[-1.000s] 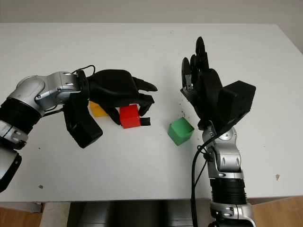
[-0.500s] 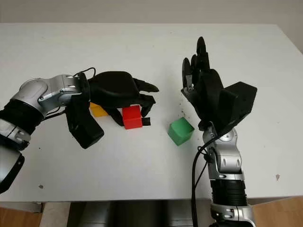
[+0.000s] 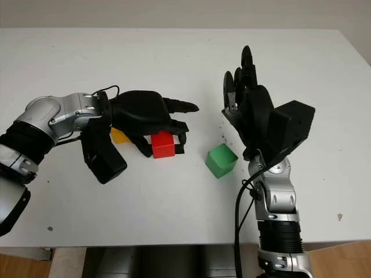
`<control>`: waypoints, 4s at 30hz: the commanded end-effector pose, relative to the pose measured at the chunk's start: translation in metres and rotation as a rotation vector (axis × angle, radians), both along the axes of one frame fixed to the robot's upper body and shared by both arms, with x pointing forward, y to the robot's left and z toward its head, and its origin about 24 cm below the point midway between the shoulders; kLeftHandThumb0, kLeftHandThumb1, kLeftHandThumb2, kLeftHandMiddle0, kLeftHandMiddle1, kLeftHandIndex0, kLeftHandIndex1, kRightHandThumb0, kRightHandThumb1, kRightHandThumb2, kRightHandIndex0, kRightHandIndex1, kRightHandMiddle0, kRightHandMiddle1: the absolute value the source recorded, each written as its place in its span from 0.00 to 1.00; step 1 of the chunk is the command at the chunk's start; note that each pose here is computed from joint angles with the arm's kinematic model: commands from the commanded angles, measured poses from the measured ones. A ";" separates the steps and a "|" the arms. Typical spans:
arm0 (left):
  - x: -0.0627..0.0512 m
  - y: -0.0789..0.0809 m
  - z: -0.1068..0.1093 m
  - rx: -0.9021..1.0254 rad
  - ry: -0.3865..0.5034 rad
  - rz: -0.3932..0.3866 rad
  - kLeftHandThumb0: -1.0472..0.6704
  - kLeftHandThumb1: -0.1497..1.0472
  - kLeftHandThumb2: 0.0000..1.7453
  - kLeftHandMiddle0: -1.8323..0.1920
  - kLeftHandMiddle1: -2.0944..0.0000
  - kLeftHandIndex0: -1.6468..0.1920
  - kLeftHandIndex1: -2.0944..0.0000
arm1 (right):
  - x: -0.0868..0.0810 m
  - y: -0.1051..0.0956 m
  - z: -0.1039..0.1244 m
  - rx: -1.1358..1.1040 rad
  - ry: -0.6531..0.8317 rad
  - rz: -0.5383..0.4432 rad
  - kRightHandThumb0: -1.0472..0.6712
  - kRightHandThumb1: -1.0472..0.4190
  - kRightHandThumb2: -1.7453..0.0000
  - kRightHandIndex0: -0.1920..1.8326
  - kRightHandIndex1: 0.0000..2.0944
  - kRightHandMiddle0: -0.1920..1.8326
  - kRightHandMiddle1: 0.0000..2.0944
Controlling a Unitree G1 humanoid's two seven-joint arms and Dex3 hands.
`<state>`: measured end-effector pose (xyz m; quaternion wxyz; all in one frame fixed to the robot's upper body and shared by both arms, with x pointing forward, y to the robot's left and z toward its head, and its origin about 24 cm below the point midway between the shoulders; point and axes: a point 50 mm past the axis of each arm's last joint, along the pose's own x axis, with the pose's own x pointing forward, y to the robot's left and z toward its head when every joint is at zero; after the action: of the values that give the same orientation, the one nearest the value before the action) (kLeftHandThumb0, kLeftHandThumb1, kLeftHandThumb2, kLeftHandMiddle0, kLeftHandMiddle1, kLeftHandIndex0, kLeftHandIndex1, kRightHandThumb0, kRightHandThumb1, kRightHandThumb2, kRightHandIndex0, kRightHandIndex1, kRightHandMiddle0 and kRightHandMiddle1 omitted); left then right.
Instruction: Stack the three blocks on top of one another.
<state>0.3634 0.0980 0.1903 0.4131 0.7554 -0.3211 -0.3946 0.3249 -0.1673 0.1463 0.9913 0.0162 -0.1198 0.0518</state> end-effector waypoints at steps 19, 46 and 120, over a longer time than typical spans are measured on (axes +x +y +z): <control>-0.026 0.045 0.081 -0.113 -0.197 0.071 0.13 0.85 0.03 1.00 1.00 1.00 1.00 | -0.003 0.002 0.002 -0.017 0.017 0.001 0.26 0.00 0.62 0.00 0.00 0.00 0.00; -0.048 0.113 0.053 -0.745 -0.001 0.779 0.06 1.00 0.04 0.97 0.98 0.82 0.97 | 0.004 -0.002 0.006 -0.022 -0.016 0.038 0.25 0.00 0.64 0.00 0.00 0.00 0.00; -0.025 0.100 -0.022 -0.446 -0.269 0.828 0.27 1.00 0.03 0.78 0.97 0.68 0.51 | 0.001 -0.006 0.008 -0.046 -0.019 0.046 0.27 0.00 0.60 0.00 0.00 0.00 0.00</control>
<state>0.3386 0.1980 0.1727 0.6421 0.7565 -0.1232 -0.0126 0.3280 -0.1703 0.1521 0.9891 0.0006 -0.1231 0.0809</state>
